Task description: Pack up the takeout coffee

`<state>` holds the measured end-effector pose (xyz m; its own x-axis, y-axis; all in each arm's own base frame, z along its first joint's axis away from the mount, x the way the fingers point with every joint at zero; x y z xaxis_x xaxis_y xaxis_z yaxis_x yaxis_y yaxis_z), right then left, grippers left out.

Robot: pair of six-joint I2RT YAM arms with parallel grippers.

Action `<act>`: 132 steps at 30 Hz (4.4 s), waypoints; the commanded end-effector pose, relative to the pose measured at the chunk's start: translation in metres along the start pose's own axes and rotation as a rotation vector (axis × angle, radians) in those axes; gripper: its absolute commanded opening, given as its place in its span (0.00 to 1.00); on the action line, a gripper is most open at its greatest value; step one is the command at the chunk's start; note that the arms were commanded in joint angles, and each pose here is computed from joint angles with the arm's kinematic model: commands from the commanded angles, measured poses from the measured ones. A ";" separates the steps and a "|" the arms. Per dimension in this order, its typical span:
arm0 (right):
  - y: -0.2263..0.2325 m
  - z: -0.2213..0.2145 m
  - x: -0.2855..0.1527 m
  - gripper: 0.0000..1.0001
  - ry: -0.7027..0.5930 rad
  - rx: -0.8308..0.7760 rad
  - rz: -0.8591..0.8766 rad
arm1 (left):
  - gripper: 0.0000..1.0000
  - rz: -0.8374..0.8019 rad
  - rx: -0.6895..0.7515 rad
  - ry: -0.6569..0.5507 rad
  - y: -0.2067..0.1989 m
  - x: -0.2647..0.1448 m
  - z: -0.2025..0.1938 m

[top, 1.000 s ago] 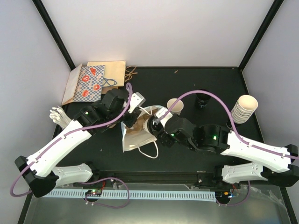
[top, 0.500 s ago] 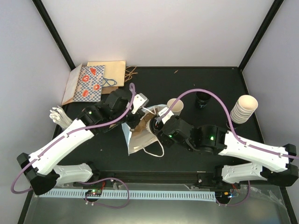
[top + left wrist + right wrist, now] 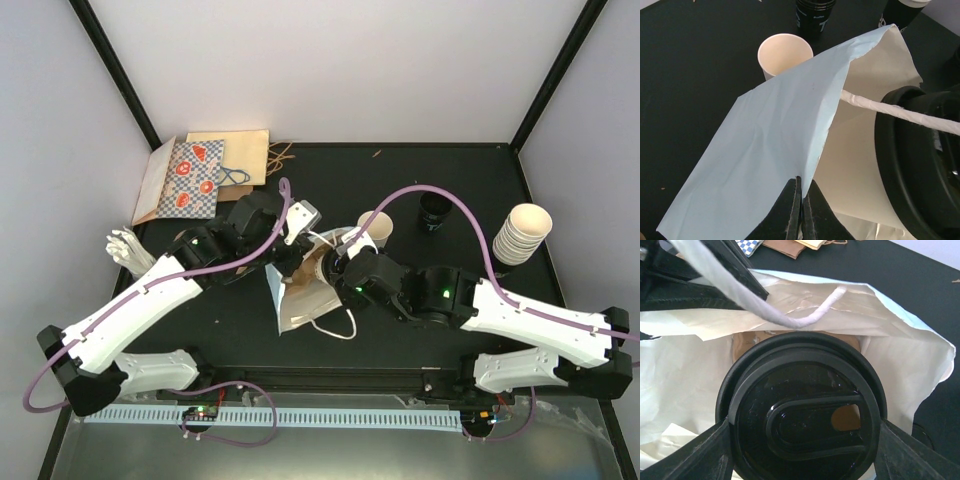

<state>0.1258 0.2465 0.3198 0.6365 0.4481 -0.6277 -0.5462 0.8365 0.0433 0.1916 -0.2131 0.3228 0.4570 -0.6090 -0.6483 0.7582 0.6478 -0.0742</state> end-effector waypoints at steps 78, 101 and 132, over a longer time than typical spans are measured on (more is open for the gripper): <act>-0.024 -0.047 0.037 0.39 0.079 0.002 -0.150 | 0.02 -0.083 -0.031 -0.065 -0.025 -0.005 0.033; -0.024 -0.076 0.053 0.38 0.059 -0.008 -0.077 | 0.02 -0.169 -0.063 -0.010 -0.035 -0.002 0.029; -0.010 -0.073 0.053 0.37 0.058 -0.089 -0.113 | 0.02 -0.161 -0.064 0.002 -0.035 0.002 0.033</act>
<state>0.1241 0.2364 0.2210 0.6359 0.3338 -0.6958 -0.5368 0.8391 -0.0881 0.1830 -0.2495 0.3325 0.3283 -0.6816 -0.6539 0.7840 0.5828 -0.2138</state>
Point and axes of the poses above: each gripper's point midway between its finger pads, its own x axis out along the fingers, its own y axis along the line the jaws close on, z = x × y, the point moved 7 cm from there along -x, back along the fingers, and after that the axes turned 4 degrees about x, right-handed, at the moved point
